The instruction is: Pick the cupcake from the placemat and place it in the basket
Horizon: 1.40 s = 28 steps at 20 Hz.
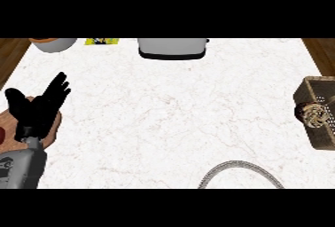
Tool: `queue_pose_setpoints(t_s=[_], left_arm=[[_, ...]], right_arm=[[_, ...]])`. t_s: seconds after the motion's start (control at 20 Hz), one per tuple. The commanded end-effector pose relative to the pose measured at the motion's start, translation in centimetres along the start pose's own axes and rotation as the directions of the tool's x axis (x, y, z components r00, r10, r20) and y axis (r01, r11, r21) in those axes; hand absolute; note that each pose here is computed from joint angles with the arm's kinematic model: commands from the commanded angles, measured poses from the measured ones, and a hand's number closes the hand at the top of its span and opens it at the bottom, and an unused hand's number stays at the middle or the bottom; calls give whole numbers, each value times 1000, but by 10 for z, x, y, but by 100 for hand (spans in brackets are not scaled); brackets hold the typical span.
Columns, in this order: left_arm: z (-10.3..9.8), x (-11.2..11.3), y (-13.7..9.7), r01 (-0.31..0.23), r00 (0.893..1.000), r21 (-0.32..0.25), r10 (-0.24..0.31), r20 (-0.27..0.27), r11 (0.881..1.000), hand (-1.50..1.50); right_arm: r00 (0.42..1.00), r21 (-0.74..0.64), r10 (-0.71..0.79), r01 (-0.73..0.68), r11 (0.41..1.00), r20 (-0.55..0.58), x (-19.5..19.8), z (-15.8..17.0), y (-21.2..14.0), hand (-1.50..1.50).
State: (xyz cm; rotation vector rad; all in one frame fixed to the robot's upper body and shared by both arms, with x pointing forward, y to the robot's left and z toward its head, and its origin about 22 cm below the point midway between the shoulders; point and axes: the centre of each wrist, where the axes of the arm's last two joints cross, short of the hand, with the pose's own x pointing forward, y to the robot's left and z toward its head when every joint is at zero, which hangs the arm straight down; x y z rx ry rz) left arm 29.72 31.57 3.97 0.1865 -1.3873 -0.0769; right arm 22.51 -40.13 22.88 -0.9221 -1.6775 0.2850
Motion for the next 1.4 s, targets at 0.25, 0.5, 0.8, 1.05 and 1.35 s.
queue_pose_setpoints(t_s=[0.25, 0.5, 0.8, 1.05, 1.35], left_arm=[[-7, 8, -3, -18, 1000, 4, 18, 4, 1000, 0], [4, 4, 6, 4, 1000, 10, -4, 0, 1000, 0], [14, -1, -5, -1, 1000, 9, 1, -3, 1000, 0], [13, -5, -9, 7, 1000, 9, -7, -4, 1000, 0], [12, -11, 8, -8, 1000, 28, 8, 2, 1000, 0]], right_arm=[[990, -18, -140, 140, 990, 36, -5, -37, -17, -150], [920, -207, -389, 370, 906, -56, -31, -37, -61, -150], [856, -291, -508, 465, 836, -92, -68, -33, -154, -150], [865, -165, -483, 462, 872, -132, -110, -2, -206, -150], [881, -61, -438, 434, 899, -178, -154, 36, -227, -150]])
